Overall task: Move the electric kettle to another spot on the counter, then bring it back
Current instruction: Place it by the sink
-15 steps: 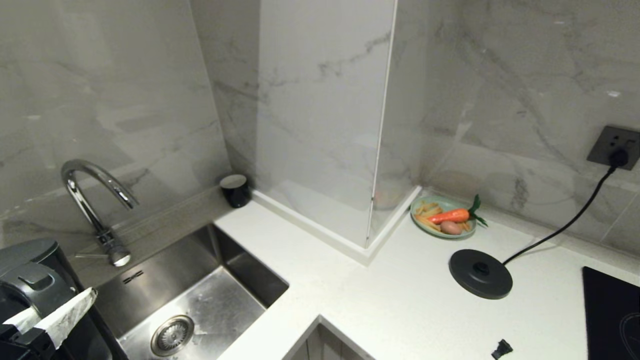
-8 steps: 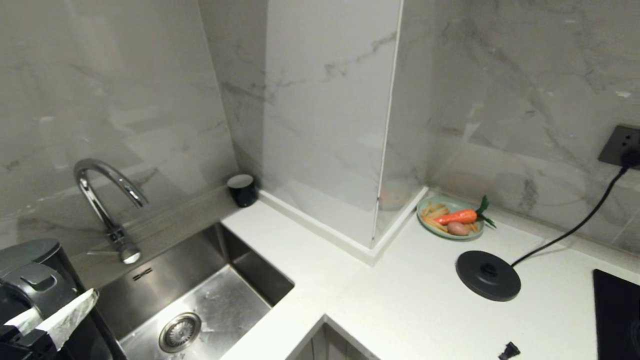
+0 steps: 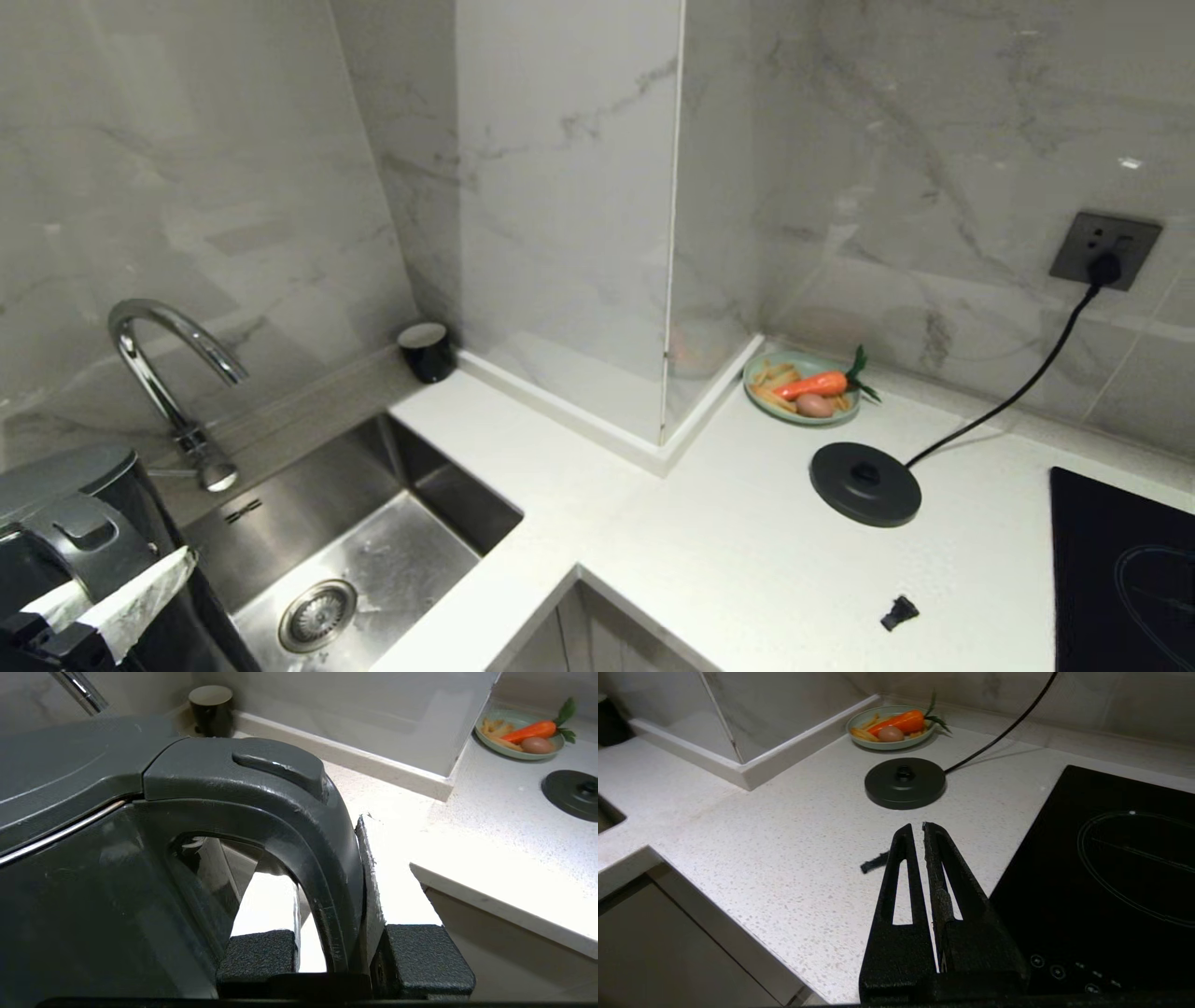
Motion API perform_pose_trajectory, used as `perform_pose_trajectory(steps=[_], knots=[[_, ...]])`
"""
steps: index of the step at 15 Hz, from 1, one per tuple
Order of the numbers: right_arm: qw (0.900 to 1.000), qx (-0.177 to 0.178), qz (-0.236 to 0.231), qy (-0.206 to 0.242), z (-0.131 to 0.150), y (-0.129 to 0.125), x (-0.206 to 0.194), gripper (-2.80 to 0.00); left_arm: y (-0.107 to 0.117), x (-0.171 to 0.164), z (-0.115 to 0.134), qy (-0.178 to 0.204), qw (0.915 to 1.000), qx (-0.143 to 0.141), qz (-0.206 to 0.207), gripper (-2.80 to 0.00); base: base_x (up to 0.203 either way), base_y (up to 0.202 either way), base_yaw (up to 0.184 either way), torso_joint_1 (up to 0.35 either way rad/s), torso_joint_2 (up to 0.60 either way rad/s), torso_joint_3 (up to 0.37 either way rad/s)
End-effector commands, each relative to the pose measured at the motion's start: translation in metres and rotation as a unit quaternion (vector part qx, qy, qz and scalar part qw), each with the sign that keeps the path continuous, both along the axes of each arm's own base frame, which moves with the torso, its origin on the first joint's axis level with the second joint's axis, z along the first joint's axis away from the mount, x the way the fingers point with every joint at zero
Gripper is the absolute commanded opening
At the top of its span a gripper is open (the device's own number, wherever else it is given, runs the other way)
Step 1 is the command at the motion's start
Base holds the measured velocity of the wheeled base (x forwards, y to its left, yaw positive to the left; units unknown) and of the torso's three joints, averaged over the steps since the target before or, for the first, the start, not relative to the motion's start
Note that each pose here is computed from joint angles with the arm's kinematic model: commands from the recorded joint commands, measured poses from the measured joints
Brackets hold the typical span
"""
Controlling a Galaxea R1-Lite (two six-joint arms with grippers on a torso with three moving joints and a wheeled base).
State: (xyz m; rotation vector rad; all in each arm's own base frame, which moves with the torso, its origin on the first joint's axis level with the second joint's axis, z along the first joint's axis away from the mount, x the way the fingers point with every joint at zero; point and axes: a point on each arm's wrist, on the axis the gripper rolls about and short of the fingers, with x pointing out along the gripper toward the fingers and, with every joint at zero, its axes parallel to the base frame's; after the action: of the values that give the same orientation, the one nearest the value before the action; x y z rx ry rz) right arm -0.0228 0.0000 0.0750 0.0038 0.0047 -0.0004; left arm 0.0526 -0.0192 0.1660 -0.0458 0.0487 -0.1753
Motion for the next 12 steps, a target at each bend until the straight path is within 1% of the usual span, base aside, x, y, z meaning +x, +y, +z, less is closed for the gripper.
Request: perform_pose_trajectory(steps=[1, 2, 5, 6, 12], knots=[[1.0, 0.0, 0.001, 0.0, 0.0, 0.0, 0.0, -2.8, 0.0006, -0.0009, 0.0005, -0.004, 1.0, -0.002, 0.002, -2.8, 0.0, 0.0, 0.0, 0.0, 0.0, 0.0], [1.0, 0.0, 0.0, 0.0, 0.0, 0.0, 0.0, -2.8, 0.0006, -0.0009, 0.0005, -0.004, 1.0, -0.002, 0.001, -2.8, -0.075, 0.0, 0.014, 0.002, 0.01, -0.008], [1.0, 0.0, 0.0, 0.0, 0.0, 0.0, 0.0, -2.8, 0.0001, -0.002, 0.0004, -0.005, 0.9998, -0.004, -0.019, -2.8, -0.142, 0.0, 0.006, 0.001, 0.0, 0.002], [1.0, 0.0, 0.0, 0.0, 0.0, 0.0, 0.0, -2.8, 0.0, -0.0019, -0.0008, -0.003, 0.9998, -0.002, -0.02, -2.8, -0.063, 0.0, 0.005, 0.003, 0.0, 0.007], [1.0, 0.0, 0.001, 0.0, 0.0, 0.0, 0.0, -2.8, -0.0001, -0.004, -0.0018, -0.005, 0.9992, -0.004, -0.04, -2.8, 0.0, 0.0, 0.0, 0.0, 0.0, 0.0]])
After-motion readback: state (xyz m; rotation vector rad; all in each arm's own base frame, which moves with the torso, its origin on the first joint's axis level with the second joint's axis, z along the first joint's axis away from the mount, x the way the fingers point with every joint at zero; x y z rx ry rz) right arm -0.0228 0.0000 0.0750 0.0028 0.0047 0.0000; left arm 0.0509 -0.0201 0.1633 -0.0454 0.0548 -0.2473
